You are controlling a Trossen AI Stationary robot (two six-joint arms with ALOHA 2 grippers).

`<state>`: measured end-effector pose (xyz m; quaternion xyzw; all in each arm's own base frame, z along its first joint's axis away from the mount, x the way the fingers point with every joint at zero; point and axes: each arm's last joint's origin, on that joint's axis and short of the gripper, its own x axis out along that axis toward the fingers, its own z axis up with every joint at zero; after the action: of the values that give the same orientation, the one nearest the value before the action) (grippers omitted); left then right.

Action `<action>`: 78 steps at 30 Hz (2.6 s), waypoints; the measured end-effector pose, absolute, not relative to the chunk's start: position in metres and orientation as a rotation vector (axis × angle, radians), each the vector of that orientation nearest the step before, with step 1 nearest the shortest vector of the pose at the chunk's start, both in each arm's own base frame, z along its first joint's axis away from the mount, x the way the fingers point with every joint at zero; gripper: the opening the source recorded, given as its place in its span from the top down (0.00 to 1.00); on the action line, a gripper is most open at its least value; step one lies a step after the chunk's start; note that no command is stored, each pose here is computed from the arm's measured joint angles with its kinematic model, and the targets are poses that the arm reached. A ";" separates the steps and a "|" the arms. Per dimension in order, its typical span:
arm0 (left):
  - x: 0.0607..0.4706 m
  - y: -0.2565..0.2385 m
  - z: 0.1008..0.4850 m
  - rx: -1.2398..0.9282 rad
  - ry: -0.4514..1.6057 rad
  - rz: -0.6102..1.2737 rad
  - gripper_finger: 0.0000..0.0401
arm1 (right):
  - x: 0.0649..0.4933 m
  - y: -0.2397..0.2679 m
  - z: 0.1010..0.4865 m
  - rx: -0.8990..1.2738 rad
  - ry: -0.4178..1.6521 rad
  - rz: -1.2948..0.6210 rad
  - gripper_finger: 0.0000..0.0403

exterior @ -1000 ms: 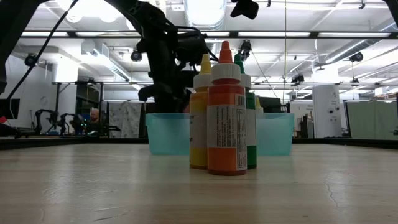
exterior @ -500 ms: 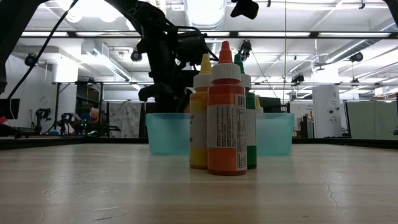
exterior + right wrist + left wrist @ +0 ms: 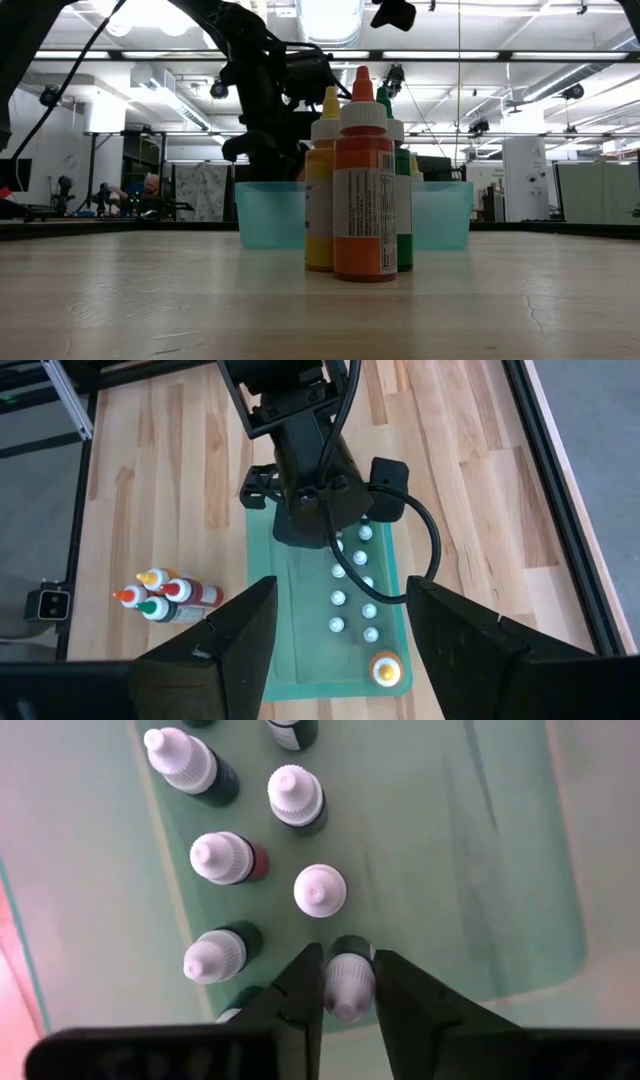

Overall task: Pick & Place food coloring
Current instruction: Put the small green food coloring bottle into the green container, then put the big red food coloring bottle into the green container

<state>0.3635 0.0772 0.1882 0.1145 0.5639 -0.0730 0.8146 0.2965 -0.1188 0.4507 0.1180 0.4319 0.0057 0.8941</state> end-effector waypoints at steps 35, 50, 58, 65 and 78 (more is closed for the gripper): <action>0.360 0.077 0.240 0.150 1.301 -0.112 0.73 | 0.292 -0.117 0.448 0.268 0.950 0.017 0.47; 0.314 0.066 0.315 0.039 1.077 -0.015 0.73 | 0.289 -0.100 0.448 0.290 0.997 0.051 0.47; 0.285 0.058 0.355 -0.004 0.910 0.028 0.73 | 0.297 -0.075 0.449 0.244 1.004 0.131 0.47; 0.265 0.054 0.366 -0.085 0.799 0.062 0.73 | 0.307 -0.048 0.452 0.211 0.968 0.199 0.47; 0.246 0.041 0.367 -0.114 0.676 0.013 0.73 | 0.328 -0.013 0.444 0.267 0.949 0.240 0.47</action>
<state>0.2464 0.0408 0.3670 -0.0559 0.3314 0.0062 0.9418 0.3280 -0.0127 0.4440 0.1277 0.4545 0.1149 0.8740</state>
